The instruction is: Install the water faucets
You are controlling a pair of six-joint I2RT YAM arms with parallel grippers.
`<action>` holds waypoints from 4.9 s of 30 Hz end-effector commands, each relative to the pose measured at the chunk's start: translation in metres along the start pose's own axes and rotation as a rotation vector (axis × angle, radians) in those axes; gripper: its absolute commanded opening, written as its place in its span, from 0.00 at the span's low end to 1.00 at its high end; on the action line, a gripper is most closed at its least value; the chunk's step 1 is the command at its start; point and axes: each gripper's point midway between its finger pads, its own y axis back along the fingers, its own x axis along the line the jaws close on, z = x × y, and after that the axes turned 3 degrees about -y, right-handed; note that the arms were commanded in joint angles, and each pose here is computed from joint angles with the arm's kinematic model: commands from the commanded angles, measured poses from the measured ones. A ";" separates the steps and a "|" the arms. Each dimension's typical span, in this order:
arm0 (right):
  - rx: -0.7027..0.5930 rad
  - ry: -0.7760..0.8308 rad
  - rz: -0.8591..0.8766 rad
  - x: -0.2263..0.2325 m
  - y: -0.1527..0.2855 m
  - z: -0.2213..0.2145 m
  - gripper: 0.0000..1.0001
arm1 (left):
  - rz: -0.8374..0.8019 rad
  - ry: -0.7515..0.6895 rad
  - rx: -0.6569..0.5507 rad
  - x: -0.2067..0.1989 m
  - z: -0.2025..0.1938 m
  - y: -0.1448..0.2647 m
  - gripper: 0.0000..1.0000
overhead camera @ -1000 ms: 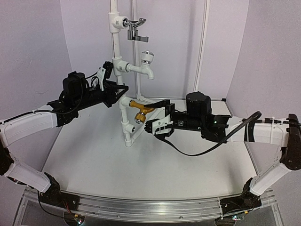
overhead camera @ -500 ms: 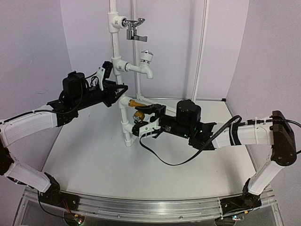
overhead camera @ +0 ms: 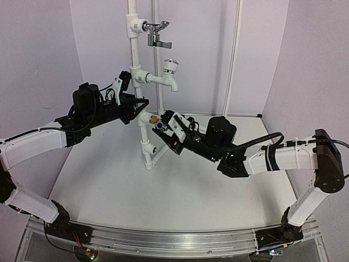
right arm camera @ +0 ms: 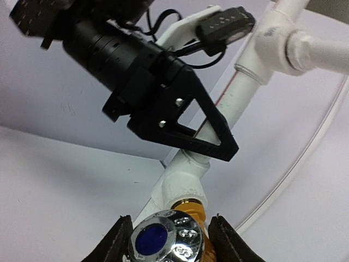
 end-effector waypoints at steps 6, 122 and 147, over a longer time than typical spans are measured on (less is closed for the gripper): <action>0.021 -0.709 -0.308 -0.058 0.006 -0.040 0.21 | -0.090 0.243 0.264 -0.025 -0.074 0.004 0.00; -0.338 -1.896 0.293 -0.080 0.017 0.027 0.34 | -0.105 0.239 0.267 -0.028 -0.075 0.004 0.00; -0.045 0.571 0.305 0.005 0.064 -0.003 0.97 | -0.104 0.233 0.263 -0.027 -0.073 0.005 0.00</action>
